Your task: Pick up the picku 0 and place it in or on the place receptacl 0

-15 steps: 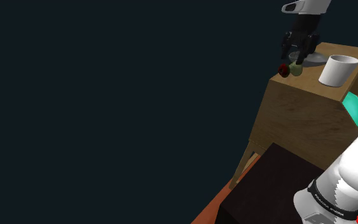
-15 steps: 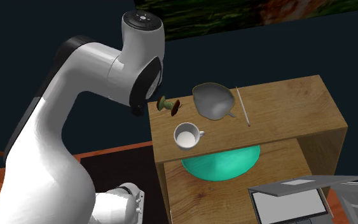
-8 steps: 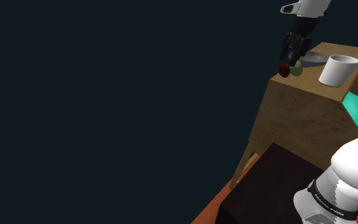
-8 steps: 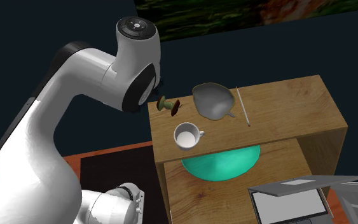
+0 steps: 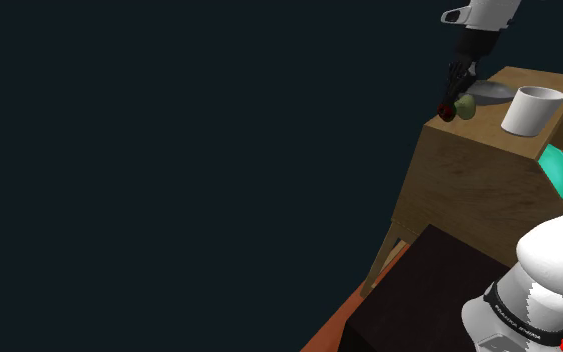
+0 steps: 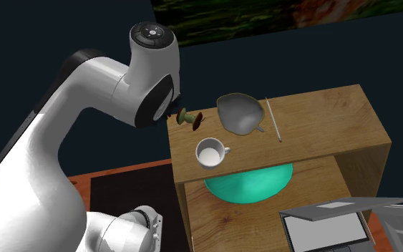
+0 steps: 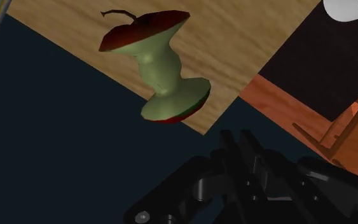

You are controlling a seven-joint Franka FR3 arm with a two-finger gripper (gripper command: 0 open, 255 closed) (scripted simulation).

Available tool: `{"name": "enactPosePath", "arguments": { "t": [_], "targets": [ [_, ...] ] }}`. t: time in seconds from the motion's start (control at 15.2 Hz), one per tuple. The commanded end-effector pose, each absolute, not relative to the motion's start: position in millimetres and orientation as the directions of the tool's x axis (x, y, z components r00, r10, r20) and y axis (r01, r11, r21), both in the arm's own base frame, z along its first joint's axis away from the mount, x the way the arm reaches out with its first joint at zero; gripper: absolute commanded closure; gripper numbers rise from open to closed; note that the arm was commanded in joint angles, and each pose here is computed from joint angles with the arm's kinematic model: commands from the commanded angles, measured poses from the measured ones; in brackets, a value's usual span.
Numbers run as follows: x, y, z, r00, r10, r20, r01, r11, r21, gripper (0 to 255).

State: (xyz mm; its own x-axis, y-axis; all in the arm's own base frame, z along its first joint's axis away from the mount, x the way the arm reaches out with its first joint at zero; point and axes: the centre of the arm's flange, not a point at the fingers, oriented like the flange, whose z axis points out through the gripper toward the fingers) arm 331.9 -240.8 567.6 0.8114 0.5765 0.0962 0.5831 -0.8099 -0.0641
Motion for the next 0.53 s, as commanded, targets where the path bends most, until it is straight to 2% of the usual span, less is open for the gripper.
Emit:
{"name": "enactPosePath", "arguments": {
  "t": [0.0, 0.26, 0.33, 0.4, 0.46],
  "targets": [
    [340, -246, 549, 0.876, 0.476, 0.073, 0.481, -0.872, -0.088, 255],
    [340, -249, 550, 0.876, 0.476, 0.074, 0.481, -0.872, -0.088, 255],
    [332, -245, 565, 0.805, 0.585, 0.095, 0.592, -0.804, -0.065, 255],
    [332, -245, 565, 0.805, 0.585, 0.095, 0.592, -0.804, -0.065, 0],
    [327, -258, 564, 0.79, 0.604, 0.106, 0.611, -0.79, -0.056, 0]
  ]
}}
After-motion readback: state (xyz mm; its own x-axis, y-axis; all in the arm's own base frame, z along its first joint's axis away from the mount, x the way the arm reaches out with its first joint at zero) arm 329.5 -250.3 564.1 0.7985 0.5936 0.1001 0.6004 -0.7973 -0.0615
